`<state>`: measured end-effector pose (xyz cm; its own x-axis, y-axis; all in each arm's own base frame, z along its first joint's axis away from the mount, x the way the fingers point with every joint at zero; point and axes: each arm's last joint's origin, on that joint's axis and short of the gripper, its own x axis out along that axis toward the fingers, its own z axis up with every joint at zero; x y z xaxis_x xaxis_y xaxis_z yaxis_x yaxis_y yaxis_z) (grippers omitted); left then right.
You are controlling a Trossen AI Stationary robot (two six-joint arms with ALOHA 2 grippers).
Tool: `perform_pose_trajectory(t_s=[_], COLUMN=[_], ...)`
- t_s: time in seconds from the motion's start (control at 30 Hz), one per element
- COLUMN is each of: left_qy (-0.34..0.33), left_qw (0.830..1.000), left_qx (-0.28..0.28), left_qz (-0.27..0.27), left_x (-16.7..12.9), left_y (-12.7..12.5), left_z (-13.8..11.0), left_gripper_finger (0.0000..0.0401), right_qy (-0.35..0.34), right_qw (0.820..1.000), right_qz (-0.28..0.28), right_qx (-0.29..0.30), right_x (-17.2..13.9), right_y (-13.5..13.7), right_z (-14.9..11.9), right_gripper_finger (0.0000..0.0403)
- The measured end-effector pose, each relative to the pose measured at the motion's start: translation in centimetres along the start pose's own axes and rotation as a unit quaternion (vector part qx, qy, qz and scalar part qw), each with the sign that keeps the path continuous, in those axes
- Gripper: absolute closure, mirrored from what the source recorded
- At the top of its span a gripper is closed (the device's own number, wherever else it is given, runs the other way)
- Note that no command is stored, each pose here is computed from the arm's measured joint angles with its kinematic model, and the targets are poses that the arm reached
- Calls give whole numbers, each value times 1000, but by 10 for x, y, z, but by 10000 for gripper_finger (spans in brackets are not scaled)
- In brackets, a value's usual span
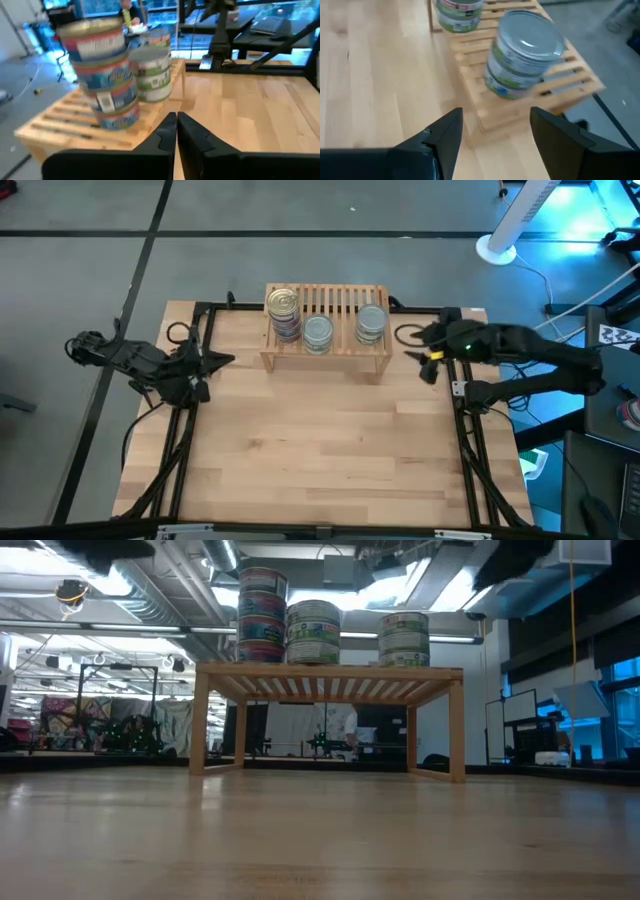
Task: Stack canned seafood by type on shelf
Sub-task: Return to Home Position
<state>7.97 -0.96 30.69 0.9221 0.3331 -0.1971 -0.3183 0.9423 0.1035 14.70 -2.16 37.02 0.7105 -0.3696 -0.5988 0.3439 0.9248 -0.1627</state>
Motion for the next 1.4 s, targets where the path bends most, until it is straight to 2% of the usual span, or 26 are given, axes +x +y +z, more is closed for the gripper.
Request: perform_pose_trajectory(t_s=[0.13,0.23,0.37,0.53,0.6,0.83,1.07,1.2,1.4], left_qy=[9,15,19,23,22,6,-15,-36,-84], left_qw=[999,999,998,998,997,998,996,995,991], left_qx=[-30,-46,-54,-61,-64,-65,-88,-94,-105], left_qz=[10,18,23,26,27,25,23,12,5], left_x=[8,15,23,28,28,28,28,32,40], left_y=[-3,-7,-11,-13,-13,-12,-12,-14,-19], left_z=[-16,-31,-47,-63,-67,-79,-98,-111,-129], left_gripper_finger=[390,399,397,398,399,400,400,400,400], right_qy=[-39,-67,-95,-96,-87,-91,-109,-167,-238], right_qw=[998,994,988,987,988,987,987,975,955], right_qz=[36,71,110,116,117,118,116,148,177], right_qx=[-28,-43,-47,-48,-50,-57,-27,-10,1], right_x=[33,55,73,89,93,103,103,103,108], right_y=[12,21,29,33,34,37,27,19,5], right_z=[-20,-32,-45,-63,-70,-84,-104,-111,-125], right_gripper_finger=[176,205,273,370,394,367,388,399,392])
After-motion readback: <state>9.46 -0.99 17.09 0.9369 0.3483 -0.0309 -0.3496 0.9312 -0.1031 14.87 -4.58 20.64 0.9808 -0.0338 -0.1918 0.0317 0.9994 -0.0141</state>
